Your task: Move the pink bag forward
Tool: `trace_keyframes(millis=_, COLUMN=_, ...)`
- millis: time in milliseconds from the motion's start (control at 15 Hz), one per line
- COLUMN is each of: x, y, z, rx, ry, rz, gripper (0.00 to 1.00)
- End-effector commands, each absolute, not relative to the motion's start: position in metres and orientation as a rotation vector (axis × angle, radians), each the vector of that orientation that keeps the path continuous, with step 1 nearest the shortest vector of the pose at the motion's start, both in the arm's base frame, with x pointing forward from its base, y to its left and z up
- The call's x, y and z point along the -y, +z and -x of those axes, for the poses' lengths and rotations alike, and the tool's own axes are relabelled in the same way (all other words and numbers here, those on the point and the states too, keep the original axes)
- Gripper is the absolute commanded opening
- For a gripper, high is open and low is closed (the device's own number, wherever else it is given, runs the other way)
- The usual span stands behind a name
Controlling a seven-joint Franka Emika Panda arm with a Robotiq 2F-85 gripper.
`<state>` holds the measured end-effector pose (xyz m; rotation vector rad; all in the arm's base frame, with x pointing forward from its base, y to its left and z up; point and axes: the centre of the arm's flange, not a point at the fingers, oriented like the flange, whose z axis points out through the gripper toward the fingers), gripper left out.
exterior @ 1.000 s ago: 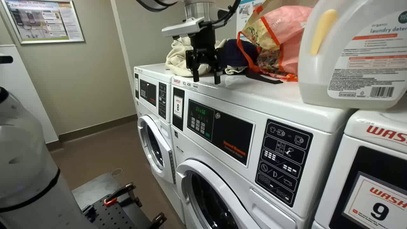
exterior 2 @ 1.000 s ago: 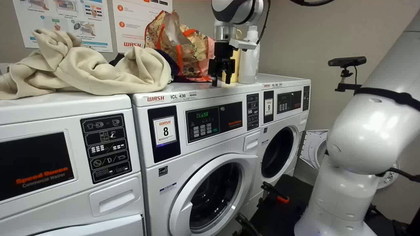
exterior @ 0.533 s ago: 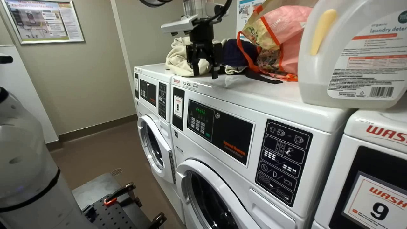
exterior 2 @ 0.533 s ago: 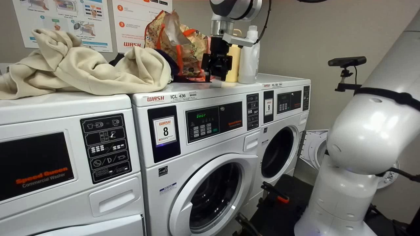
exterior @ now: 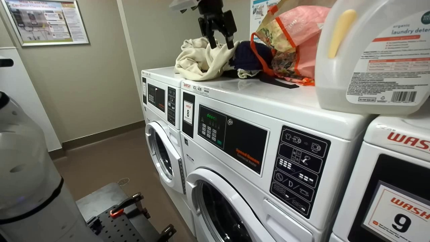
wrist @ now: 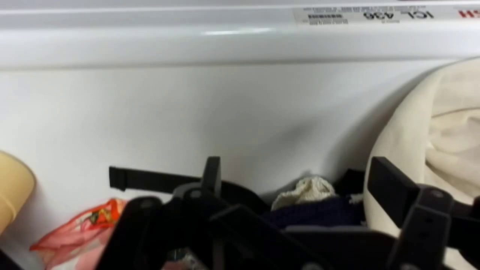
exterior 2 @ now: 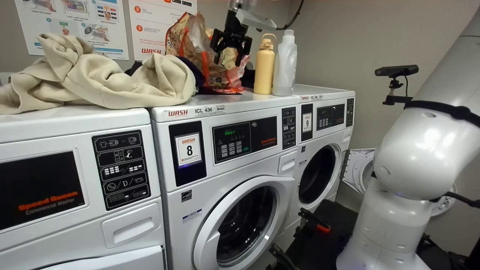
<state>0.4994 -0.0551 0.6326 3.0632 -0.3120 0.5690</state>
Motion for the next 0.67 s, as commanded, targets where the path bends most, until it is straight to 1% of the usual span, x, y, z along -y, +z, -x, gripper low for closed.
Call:
trace_keyframes(millis=0, x=0.051, y=0.668, z=-0.533, rx=0.275, ry=0.703, rz=-2.97, gripper=1.0)
trace_keyframes(millis=333, x=0.047, y=0.695, z=-0.572, rx=0.154, ry=0.834, rz=-2.876, gripper=1.0)
trace_keyframes(millis=600, x=0.043, y=0.705, z=-0.6, rx=0.048, ry=0.857, rz=-2.831, gripper=1.0)
